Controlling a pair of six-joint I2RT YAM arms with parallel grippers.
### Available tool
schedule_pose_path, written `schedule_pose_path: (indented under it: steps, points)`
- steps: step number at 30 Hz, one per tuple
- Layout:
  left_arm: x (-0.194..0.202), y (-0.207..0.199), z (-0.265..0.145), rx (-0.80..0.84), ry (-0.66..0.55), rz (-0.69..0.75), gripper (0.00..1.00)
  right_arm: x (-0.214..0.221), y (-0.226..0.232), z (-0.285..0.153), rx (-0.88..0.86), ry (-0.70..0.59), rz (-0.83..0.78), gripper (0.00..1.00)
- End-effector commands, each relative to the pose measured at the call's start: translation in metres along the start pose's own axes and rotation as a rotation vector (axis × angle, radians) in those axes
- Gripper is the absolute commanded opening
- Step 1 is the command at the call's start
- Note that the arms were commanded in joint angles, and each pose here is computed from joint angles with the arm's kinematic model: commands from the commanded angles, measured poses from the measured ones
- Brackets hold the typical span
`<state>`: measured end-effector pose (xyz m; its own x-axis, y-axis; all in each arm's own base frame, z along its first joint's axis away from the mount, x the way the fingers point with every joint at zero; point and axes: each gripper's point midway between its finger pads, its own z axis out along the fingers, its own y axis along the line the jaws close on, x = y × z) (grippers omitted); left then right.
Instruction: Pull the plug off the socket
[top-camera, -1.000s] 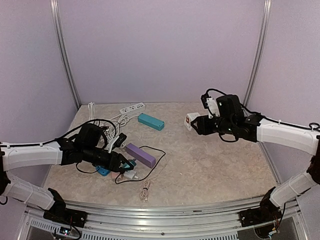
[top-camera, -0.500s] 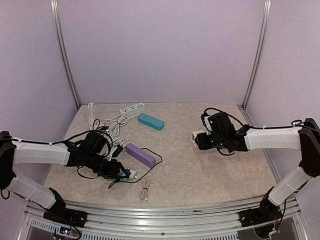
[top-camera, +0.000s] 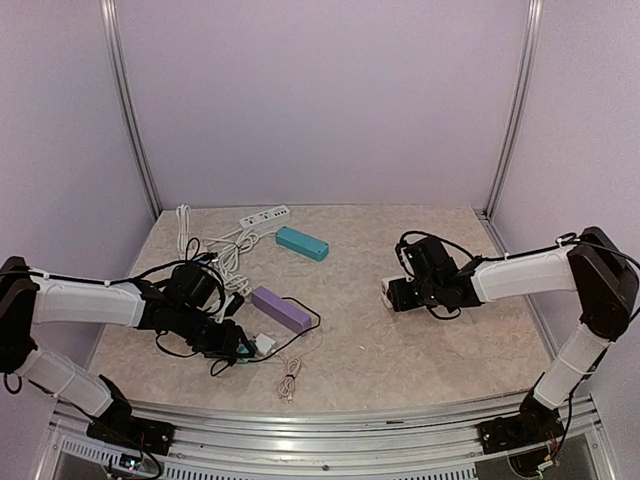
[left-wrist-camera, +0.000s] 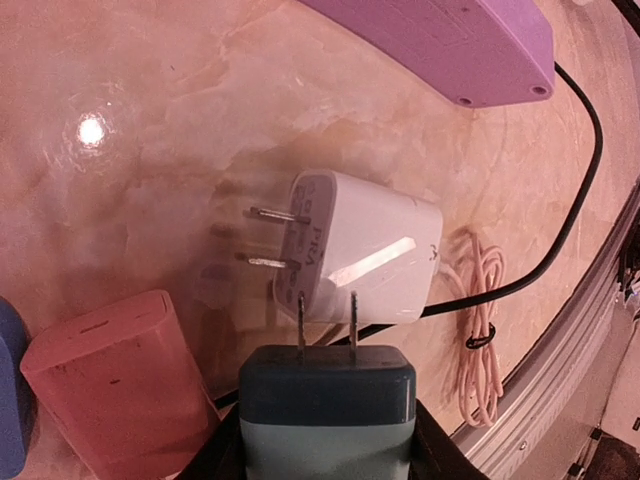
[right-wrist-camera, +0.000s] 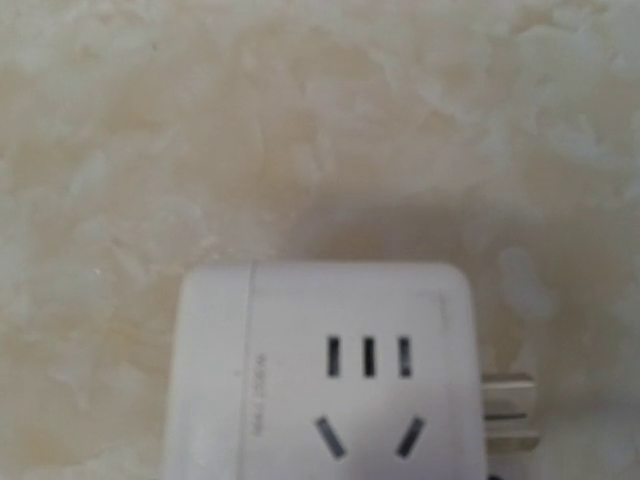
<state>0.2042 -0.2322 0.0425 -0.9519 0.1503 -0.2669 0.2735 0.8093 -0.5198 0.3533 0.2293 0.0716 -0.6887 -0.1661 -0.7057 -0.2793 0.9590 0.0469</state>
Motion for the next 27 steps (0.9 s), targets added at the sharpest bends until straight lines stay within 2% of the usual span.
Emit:
schedule_pose_path:
  steps: [1,5,11,15,21,27]
  points:
    - [-0.002,0.002,-0.002,-0.032,0.008,0.019,0.49,-0.008,0.001,0.006,-0.002,-0.021,0.024,0.03]
    - [-0.005,-0.001,-0.006,-0.024,-0.010,0.031,0.66,-0.007,0.001,0.008,0.004,-0.014,0.014,0.15]
    - [-0.011,-0.002,-0.016,-0.037,-0.055,0.035,0.85,-0.008,0.000,0.005,0.005,-0.021,0.012,0.51]
    - [-0.020,-0.005,-0.028,-0.050,-0.102,0.049,0.96,-0.014,0.001,-0.002,-0.009,-0.041,0.009,0.64]
    - [-0.036,-0.013,-0.046,-0.030,-0.179,0.062,0.99,-0.018,0.005,-0.008,-0.037,-0.047,-0.017,0.78]
    - [-0.059,-0.026,-0.077,-0.012,-0.262,0.094,0.99,-0.030,0.005,-0.024,-0.047,-0.083,-0.024,0.81]
